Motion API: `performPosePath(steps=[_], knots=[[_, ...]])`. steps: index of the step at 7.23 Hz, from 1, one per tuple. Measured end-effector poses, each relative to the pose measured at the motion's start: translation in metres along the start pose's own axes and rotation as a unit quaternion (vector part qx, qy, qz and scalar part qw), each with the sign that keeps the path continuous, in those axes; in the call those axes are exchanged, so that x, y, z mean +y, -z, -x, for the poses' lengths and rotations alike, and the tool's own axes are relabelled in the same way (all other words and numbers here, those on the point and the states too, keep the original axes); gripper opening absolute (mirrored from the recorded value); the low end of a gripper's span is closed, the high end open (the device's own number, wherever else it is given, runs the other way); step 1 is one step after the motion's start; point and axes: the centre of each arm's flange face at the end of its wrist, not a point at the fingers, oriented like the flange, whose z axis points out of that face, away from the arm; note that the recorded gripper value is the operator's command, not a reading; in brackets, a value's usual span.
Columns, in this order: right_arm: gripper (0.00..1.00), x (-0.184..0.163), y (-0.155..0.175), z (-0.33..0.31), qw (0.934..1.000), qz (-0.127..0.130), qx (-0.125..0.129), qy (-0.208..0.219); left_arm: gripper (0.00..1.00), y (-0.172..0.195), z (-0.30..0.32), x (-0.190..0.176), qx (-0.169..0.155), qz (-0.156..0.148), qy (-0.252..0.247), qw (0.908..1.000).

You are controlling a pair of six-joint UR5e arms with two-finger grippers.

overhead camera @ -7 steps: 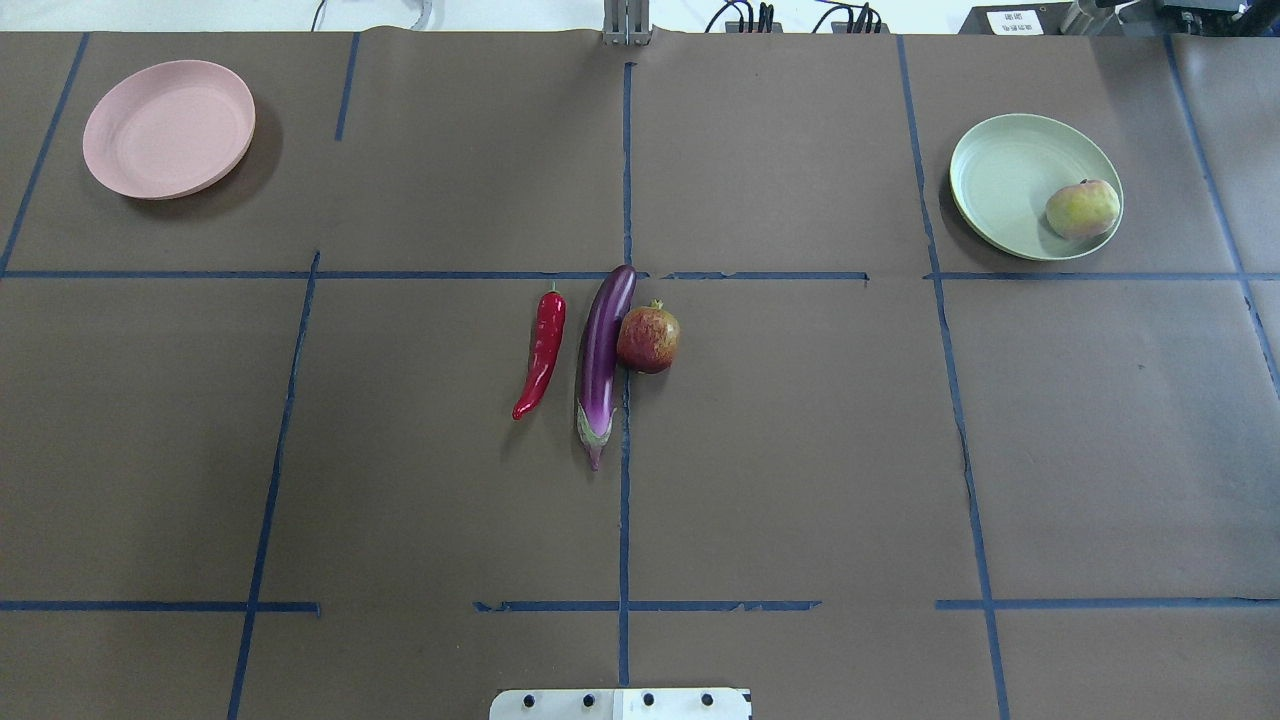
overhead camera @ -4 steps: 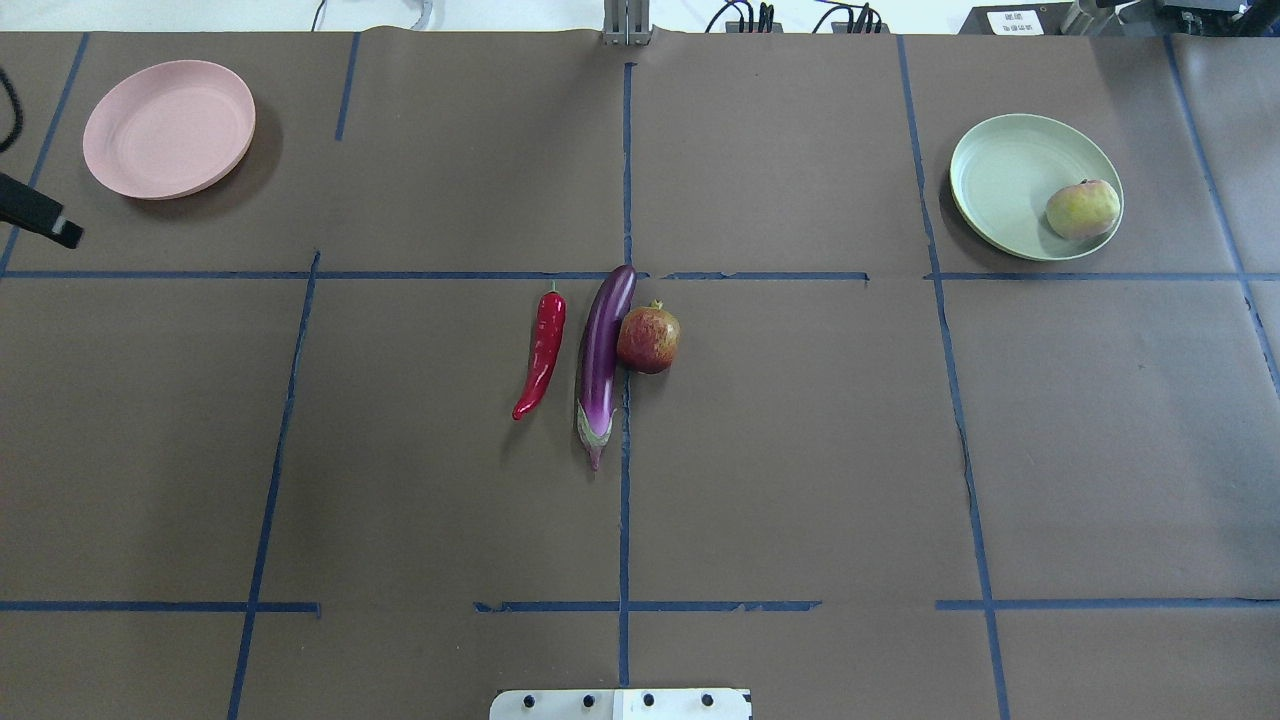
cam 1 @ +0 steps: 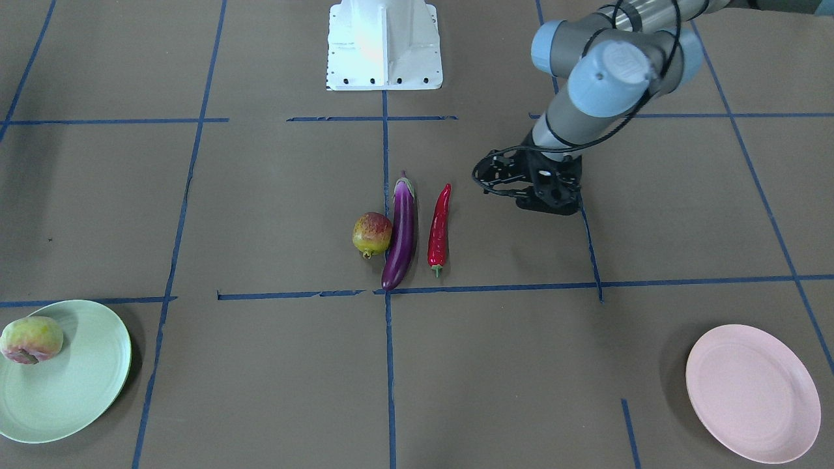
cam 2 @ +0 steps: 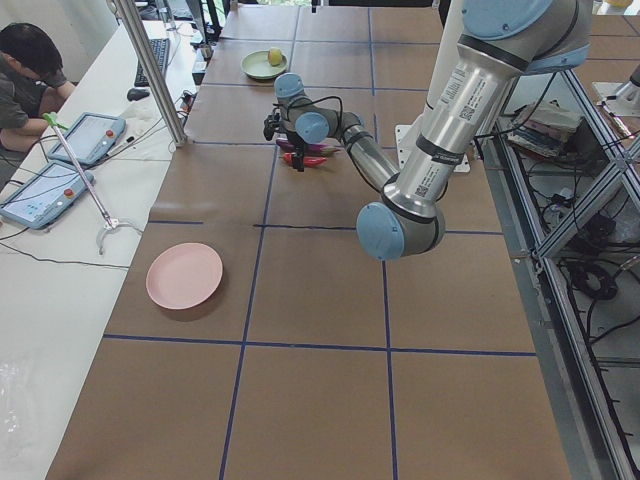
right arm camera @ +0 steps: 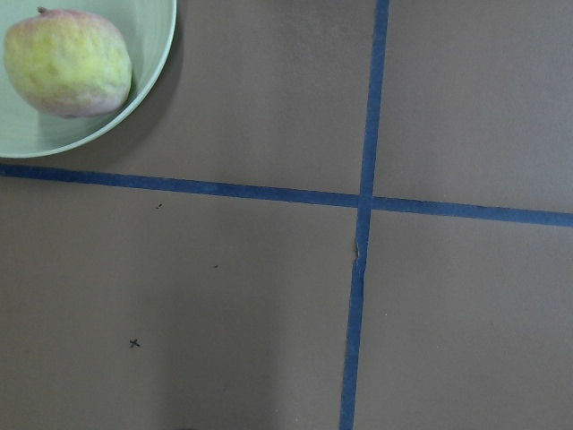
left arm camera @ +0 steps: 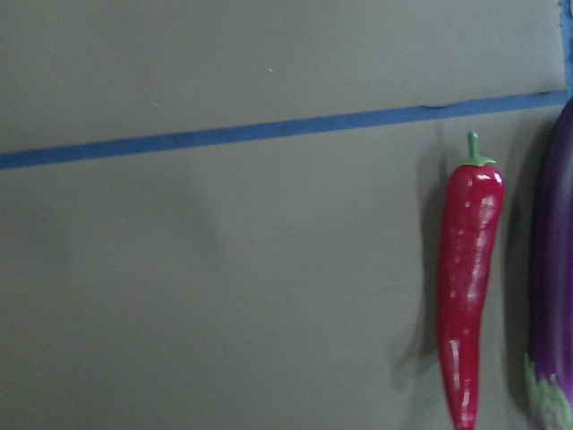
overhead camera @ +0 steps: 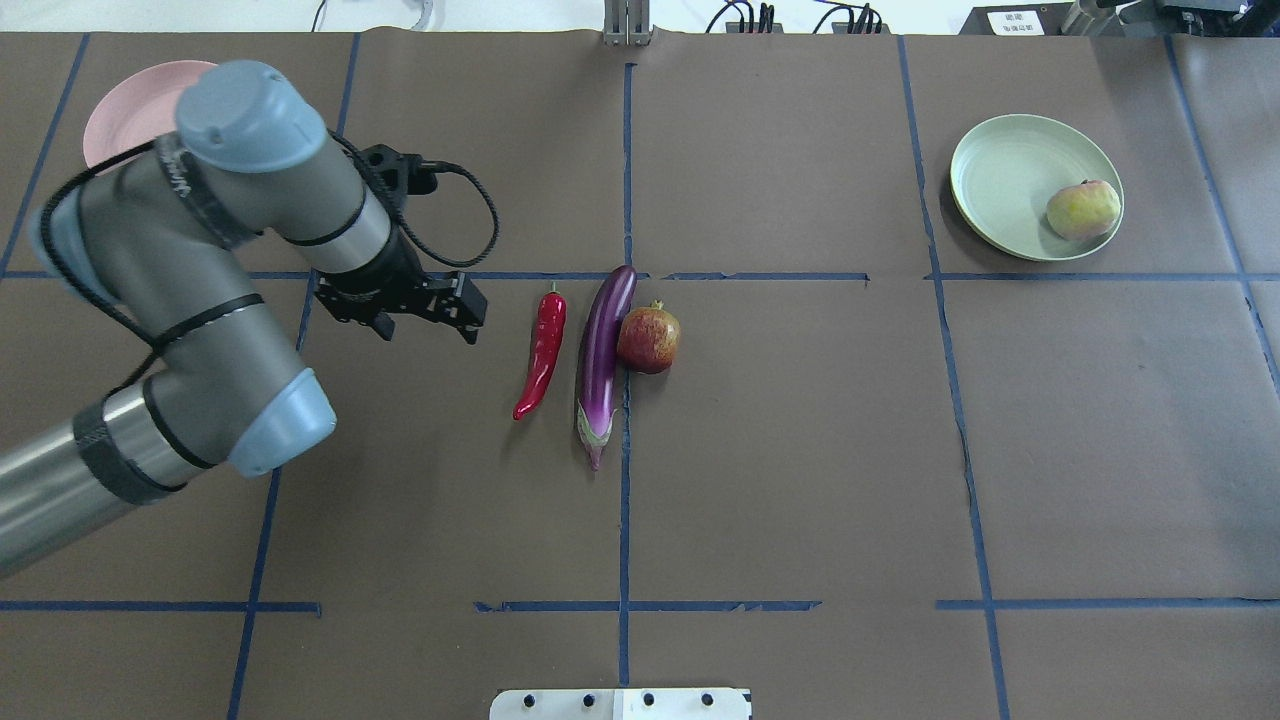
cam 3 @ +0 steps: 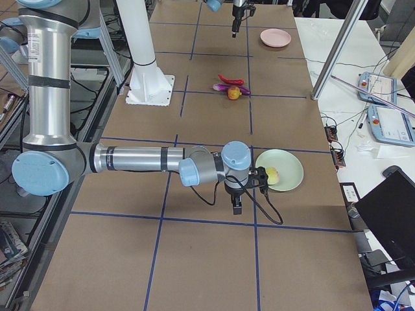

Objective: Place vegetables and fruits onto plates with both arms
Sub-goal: 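Reach the left gripper to the purple eggplant and grasp it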

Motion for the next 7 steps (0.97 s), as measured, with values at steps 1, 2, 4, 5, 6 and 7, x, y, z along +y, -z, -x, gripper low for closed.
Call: performPosePath(steps=[1,2,4,5,6,7], knots=[[1.0,0.002,0.0,-0.001,1.0,0.0,0.0,-0.001,1.0,-0.021,-0.048,0.011,-0.009,-0.014,0.028,0.9995],[1.0,0.003,0.0,-0.001,1.0,0.001,0.0,-0.001,0.97,-0.045,-0.091,0.026,-0.021,-0.031,0.042,0.9984],[1.0,0.004,-0.001,-0.001,1.0,0.001,0.0,-0.001,0.84,-0.089,-0.148,0.046,-0.045,-0.047,0.055,0.9963],[1.0,0.005,-0.001,-0.001,1.0,0.001,-0.001,-0.001,0.84,-0.103,-0.157,0.052,-0.054,-0.052,0.055,0.9957],[1.0,0.005,-0.001,-0.001,1.0,0.001,-0.001,-0.001,0.75,-0.112,-0.158,0.054,-0.061,-0.052,0.056,0.9952],[1.0,0.005,0.0,-0.001,1.0,0.001,-0.001,-0.001,0.35,-0.119,-0.157,0.053,-0.067,-0.052,0.056,0.9949]])
